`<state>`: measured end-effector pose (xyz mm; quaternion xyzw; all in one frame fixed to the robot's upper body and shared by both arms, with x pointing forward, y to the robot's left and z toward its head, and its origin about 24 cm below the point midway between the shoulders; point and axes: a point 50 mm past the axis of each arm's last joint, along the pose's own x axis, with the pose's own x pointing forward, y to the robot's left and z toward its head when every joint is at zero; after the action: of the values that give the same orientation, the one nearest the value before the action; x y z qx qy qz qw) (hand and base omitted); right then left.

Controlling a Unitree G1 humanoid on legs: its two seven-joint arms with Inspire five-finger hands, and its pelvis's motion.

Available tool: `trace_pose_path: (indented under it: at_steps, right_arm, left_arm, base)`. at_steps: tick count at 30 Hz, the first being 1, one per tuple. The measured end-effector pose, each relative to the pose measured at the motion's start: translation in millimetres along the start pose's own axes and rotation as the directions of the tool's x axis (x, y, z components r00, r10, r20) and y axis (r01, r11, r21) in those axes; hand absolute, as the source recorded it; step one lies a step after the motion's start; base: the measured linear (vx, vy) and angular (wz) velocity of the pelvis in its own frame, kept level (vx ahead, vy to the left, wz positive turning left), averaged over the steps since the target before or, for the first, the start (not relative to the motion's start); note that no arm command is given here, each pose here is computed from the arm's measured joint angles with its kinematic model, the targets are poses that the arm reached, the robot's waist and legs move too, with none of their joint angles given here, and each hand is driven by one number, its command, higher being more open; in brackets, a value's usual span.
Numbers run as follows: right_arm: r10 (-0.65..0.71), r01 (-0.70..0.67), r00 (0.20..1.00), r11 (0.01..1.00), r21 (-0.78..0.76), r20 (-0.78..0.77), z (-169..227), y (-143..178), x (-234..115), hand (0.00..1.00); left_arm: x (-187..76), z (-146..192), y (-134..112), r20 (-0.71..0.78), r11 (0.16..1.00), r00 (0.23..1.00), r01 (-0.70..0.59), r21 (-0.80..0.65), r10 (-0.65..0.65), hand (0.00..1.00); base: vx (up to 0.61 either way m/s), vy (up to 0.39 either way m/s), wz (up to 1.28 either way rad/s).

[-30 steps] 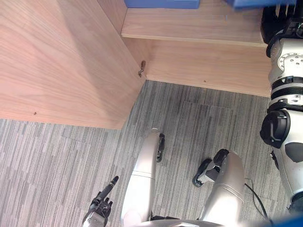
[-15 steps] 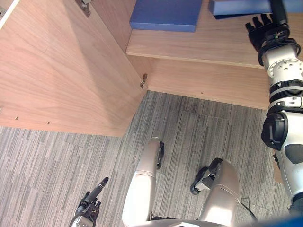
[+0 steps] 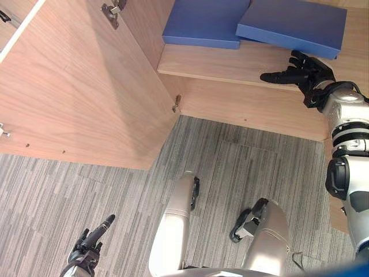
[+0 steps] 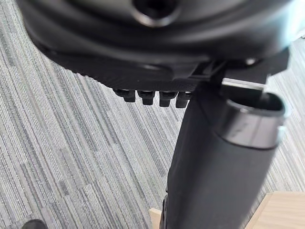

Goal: Walk over to the cabinet, pick up the folder, carry it to the office cabinet, place the folder inside the office cabinet, then close the office cabinet door

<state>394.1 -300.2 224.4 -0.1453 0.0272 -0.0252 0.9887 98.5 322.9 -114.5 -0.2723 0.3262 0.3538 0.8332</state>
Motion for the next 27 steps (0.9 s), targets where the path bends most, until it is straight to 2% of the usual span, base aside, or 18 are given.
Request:
trace_pose_path:
  at_steps: [3, 13, 17, 27]
  right_arm:
    - [0.022, -0.023, 1.000, 0.995, -0.094, -0.015, -8, 2, -1, 1.00]
    - [0.043, -0.044, 0.999, 0.971, -0.233, -0.006, -2, 11, 1, 1.00]
    - [0.022, -0.016, 1.000, 0.894, -0.447, 0.009, 1, 21, 1, 1.00]
    - [-0.075, 0.095, 0.995, 0.788, -0.608, 0.059, -3, 18, -3, 1.00]
  left_arm:
    - [1, -5, -6, -0.026, 0.999, 0.999, 0.028, 0.042, -0.027, 1.00]
    - [1, -26, -26, -0.101, 0.986, 0.990, 0.112, 0.127, -0.100, 1.00]
    - [-1, -34, -35, -0.114, 0.979, 0.985, 0.143, 0.146, -0.127, 1.00]
    - [-4, -34, -42, -0.069, 0.972, 0.987, 0.153, 0.178, -0.143, 1.00]
  base:
    - [0.03, -0.022, -0.01]
    - [0.02, -0.009, -0.04]
    - [0.01, -0.005, -0.02]
    - [0.01, -0.003, -0.02]
